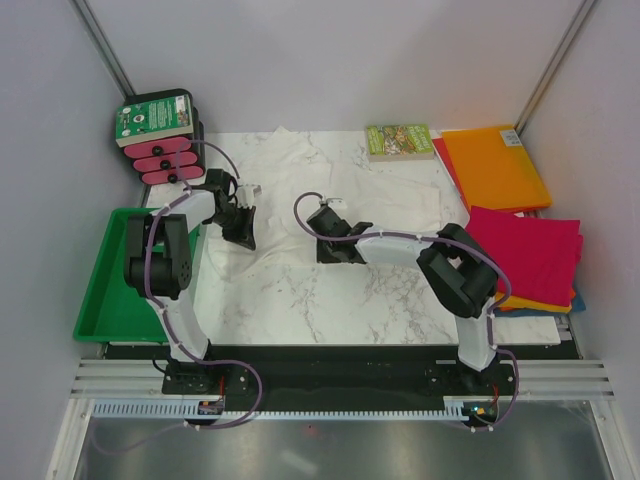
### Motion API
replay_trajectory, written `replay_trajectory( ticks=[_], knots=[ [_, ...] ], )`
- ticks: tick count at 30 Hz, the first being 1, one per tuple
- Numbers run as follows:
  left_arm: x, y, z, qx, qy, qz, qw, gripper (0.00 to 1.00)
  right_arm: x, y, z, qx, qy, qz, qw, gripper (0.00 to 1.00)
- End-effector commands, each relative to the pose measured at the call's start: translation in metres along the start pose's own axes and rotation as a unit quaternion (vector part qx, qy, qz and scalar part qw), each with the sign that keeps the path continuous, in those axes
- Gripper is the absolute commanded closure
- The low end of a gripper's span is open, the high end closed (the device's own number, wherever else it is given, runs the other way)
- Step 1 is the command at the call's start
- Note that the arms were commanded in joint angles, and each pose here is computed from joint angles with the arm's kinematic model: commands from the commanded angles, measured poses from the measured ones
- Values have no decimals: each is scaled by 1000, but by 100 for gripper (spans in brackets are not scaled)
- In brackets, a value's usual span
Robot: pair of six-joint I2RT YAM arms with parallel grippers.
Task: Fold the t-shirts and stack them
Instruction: Fold the flattened tshirt in 1/3 of the way
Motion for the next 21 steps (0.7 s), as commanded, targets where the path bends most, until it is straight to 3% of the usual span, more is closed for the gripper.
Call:
replay_trajectory(
  ticks=[1, 10, 21],
  knots=[
    [4, 16, 7, 10, 3, 30, 1000, 98, 3, -43, -52, -2, 101, -75, 992, 97],
    [6, 39, 24, -9, 8, 76, 997, 98, -11, -73, -84, 11, 149, -109, 983, 95],
    [-10, 50, 37, -1, 1, 118, 993, 98, -19, -99, -88, 15, 141, -163, 977, 94]
  ],
)
Point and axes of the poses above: each gripper's point midway between its finger pads, its own x axis out along the fingers, its own y axis along the line the jaws close on, z = x × y, the point moved 8 cm from there along -x, back along the fingers, and after that the axes turned 6 degrees about x, right-handed, at the moved point
